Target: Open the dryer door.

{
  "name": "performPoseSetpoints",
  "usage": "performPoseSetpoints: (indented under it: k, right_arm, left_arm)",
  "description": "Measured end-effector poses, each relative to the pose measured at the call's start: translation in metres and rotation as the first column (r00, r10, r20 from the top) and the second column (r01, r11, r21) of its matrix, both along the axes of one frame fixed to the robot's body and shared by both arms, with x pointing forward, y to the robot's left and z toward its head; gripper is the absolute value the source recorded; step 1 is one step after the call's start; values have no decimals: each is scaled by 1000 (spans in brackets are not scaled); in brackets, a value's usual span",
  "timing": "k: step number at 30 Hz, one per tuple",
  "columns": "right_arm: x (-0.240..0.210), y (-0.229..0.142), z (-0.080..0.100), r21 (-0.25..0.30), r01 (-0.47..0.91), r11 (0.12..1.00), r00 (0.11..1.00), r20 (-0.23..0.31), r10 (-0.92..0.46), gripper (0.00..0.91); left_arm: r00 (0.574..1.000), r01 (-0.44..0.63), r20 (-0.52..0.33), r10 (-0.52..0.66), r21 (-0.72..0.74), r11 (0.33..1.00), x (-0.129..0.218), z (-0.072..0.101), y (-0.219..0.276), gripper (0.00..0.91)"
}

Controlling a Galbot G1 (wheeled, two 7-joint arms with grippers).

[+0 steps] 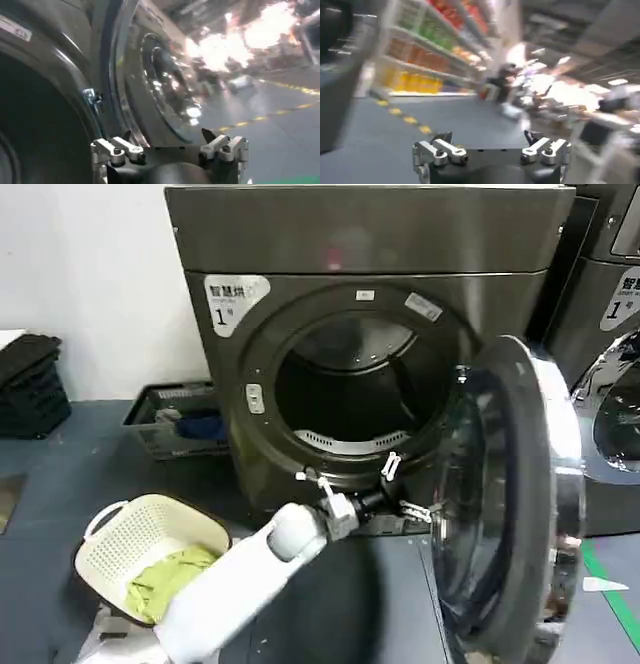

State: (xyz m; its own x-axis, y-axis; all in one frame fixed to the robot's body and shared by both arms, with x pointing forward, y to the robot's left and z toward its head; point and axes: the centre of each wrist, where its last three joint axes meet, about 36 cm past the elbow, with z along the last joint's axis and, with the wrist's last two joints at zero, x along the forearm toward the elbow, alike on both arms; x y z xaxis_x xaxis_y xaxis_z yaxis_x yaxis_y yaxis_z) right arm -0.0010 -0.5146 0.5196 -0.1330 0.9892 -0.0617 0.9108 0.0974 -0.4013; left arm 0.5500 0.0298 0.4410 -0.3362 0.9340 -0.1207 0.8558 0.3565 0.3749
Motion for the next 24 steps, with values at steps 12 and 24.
performPoseSetpoints:
  k: [12, 24]
  right_arm:
    - [-39, -16, 2, -110, 143, 984, 987, -53, -150, 907]
    - [-61, -24, 0, -159, 238, 958, 965, -77, -252, 907]
  left_arm:
    - [1000, 0, 28, 0, 5, 1000, 8, -1, -48, 907]
    - [999, -15, 37, 15, 24, 1000, 17, 0, -101, 907]
